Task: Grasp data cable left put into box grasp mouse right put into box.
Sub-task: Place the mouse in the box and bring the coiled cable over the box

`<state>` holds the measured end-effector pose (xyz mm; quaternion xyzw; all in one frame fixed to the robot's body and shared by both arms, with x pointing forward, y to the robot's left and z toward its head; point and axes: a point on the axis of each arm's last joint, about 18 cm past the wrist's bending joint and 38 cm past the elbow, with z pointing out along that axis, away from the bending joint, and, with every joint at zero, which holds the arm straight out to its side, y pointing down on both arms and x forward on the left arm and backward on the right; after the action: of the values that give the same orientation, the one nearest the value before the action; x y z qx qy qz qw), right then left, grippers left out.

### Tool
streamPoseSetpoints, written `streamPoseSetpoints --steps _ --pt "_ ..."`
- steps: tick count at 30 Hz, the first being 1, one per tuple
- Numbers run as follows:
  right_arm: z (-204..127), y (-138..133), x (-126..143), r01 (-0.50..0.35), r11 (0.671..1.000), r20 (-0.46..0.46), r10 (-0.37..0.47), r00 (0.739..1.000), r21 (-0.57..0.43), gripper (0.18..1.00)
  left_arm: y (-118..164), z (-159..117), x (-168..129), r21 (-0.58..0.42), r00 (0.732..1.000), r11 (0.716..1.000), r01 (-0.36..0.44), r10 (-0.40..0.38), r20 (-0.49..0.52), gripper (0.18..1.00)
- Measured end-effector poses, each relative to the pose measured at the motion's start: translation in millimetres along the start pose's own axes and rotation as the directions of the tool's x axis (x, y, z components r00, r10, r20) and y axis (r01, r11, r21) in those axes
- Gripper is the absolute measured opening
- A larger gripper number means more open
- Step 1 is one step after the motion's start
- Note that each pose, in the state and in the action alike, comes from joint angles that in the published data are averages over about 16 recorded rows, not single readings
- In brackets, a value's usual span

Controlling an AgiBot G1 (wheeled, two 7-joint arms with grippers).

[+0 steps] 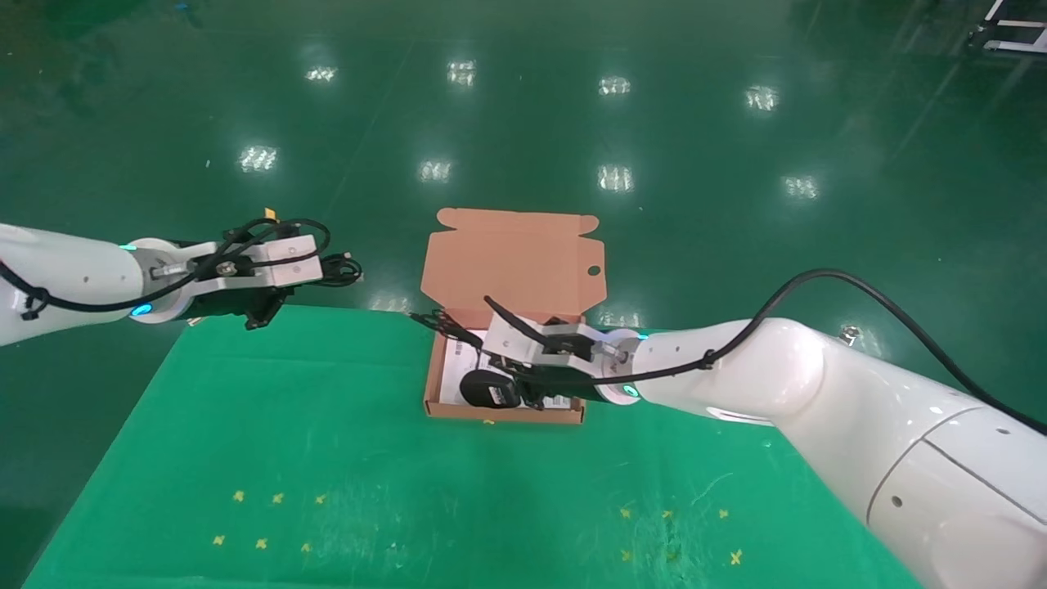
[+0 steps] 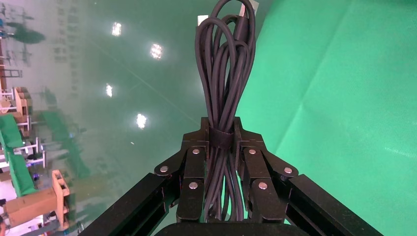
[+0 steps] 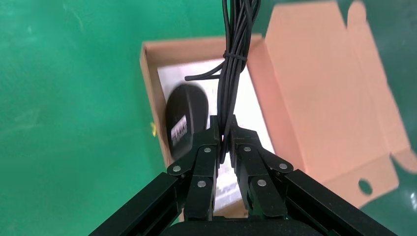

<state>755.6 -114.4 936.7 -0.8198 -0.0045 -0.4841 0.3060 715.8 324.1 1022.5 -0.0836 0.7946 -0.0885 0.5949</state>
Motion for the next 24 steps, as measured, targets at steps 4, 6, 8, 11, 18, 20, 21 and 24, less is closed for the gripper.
streamPoseSetpoints --steps 4,6,8,11,18,20,21,24 --pt "1 8 -2 -0.033 0.999 0.002 0.033 0.999 -0.018 0.209 0 0 0 0.000 1.000 1.000 0.000 0.000 0.000 0.266" --pt "1 10 -3 -0.045 0.999 0.002 0.045 0.999 -0.024 0.209 0 0 0 0.000 1.000 1.000 0.000 0.000 0.000 0.266" --pt "1 12 -3 -0.056 0.998 0.003 0.056 0.998 -0.028 0.209 0 0 0 0.000 1.000 1.000 0.000 0.000 0.000 0.266" --pt "2 13 -3 -0.067 0.997 0.003 0.067 0.998 -0.031 0.209 0 0 0 0.000 1.000 1.000 0.000 0.000 0.000 0.266" --pt "1 15 -3 -0.076 0.997 0.001 0.076 0.997 -0.033 0.237 0 0 0 0.000 1.000 1.000 0.000 0.000 0.000 0.266" --pt "1 15 -3 -0.074 0.997 0.001 0.074 0.997 -0.032 0.251 0 0 0 0.000 1.000 1.000 0.000 0.000 0.000 0.266" --pt "0 15 -2 -0.073 0.997 -0.001 0.073 0.997 -0.030 0.258 0 0 0 0.000 1.000 1.000 0.000 0.000 0.000 0.266" --pt "-2 15 2 -0.069 0.997 -0.010 0.069 0.998 -0.026 0.301 -1 1 1 0.003 1.000 1.000 0.000 0.000 -0.002 0.266"
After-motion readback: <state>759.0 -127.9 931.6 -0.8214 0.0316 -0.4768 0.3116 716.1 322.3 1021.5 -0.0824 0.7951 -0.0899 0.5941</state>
